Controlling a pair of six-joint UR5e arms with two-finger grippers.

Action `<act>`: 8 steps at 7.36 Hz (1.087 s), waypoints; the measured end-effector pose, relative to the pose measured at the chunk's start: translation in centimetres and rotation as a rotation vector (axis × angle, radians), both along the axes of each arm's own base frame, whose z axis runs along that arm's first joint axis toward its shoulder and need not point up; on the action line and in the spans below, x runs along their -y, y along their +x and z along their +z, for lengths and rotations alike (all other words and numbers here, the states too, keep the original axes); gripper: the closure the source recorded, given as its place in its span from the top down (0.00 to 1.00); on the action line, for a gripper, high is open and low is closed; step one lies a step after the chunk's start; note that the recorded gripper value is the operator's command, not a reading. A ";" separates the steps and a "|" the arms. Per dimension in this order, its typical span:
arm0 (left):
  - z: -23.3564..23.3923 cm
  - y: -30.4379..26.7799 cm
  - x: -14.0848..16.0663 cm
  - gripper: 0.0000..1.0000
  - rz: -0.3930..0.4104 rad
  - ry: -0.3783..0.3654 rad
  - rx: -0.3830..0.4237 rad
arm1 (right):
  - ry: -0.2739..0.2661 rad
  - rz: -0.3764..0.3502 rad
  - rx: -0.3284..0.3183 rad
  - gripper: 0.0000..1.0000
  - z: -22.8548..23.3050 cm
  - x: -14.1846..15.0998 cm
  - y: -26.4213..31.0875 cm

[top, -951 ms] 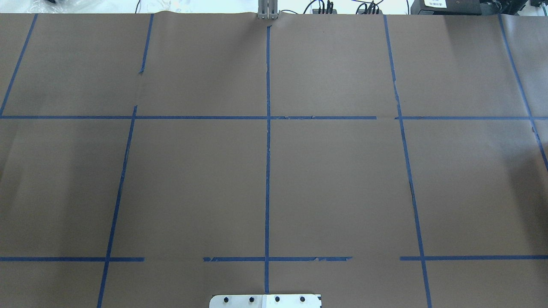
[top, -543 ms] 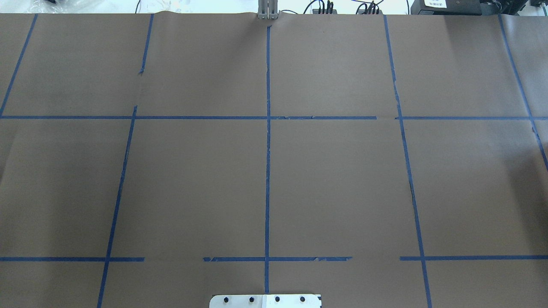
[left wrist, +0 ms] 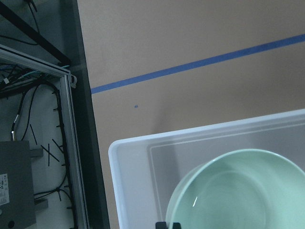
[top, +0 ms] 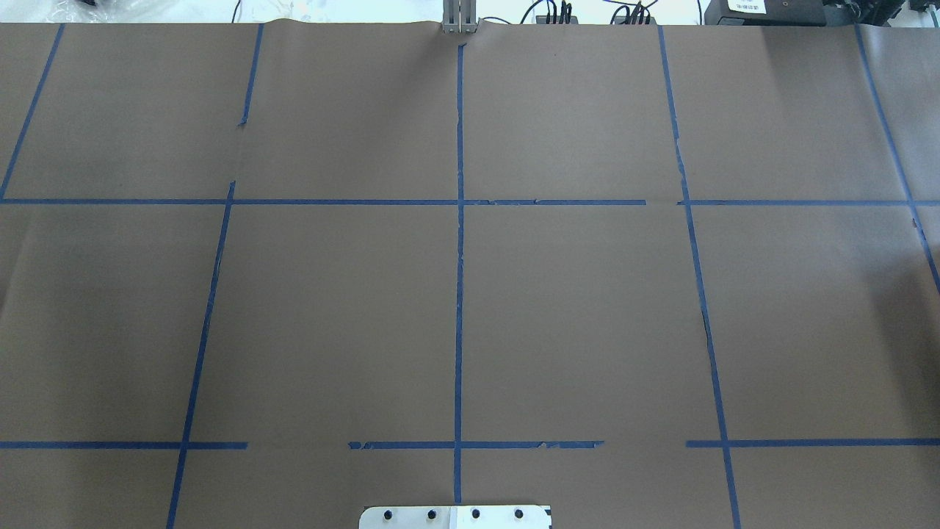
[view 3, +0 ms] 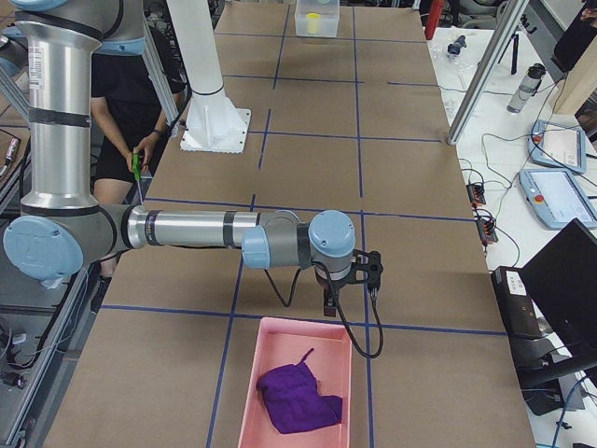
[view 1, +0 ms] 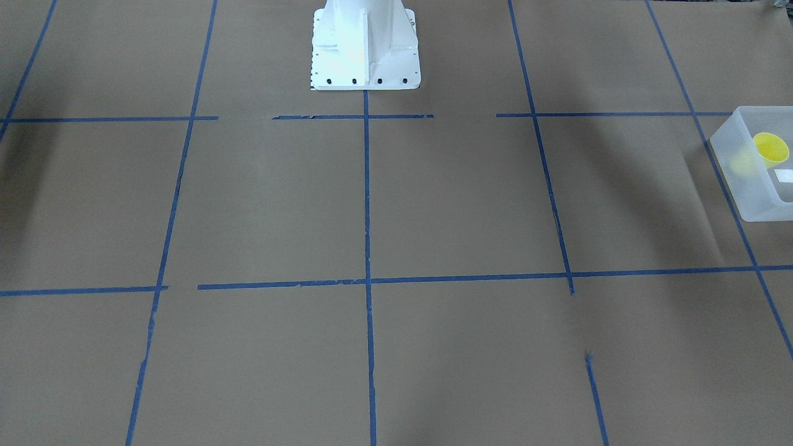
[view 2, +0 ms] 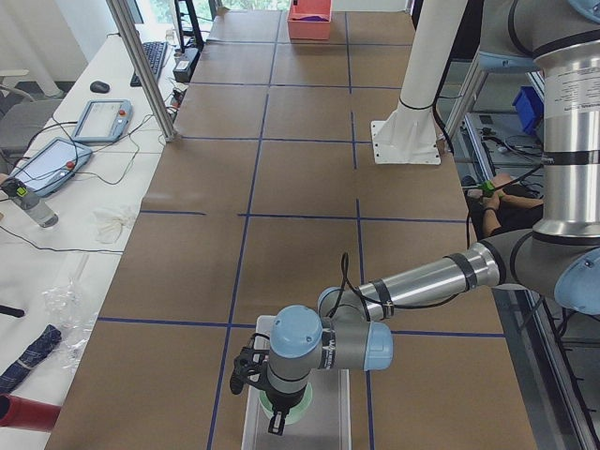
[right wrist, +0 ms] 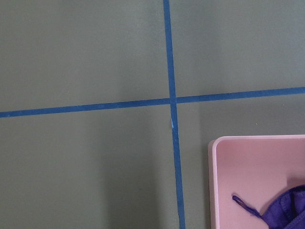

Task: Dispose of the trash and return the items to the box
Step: 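Lower the green bowl into the clear bin and open the left gripper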

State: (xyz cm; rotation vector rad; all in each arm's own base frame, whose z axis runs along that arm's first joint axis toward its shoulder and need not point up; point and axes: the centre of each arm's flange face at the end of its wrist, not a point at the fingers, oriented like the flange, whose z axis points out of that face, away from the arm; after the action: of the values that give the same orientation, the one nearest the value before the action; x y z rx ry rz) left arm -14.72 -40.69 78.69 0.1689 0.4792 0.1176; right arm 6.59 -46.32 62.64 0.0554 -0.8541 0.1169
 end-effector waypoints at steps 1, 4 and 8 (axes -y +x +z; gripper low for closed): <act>-0.1 0.0 0.0 1.00 0.001 0.004 0.001 | 0.000 0.000 0.000 1.00 0.0 0.0 0.0; -1.5 -0.2 1.0 1.00 -0.004 0.030 0.001 | 0.000 -0.001 0.001 1.00 -0.1 0.0 0.0; -10.6 0.2 3.7 1.00 -0.067 0.106 -0.103 | 0.002 -0.005 0.000 1.00 -0.1 0.0 -0.2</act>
State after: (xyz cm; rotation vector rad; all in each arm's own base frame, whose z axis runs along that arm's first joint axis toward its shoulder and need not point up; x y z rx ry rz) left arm -14.52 -44.35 68.10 0.2955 0.5700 0.0688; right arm 6.43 -46.35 62.58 0.0554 -0.8546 0.1117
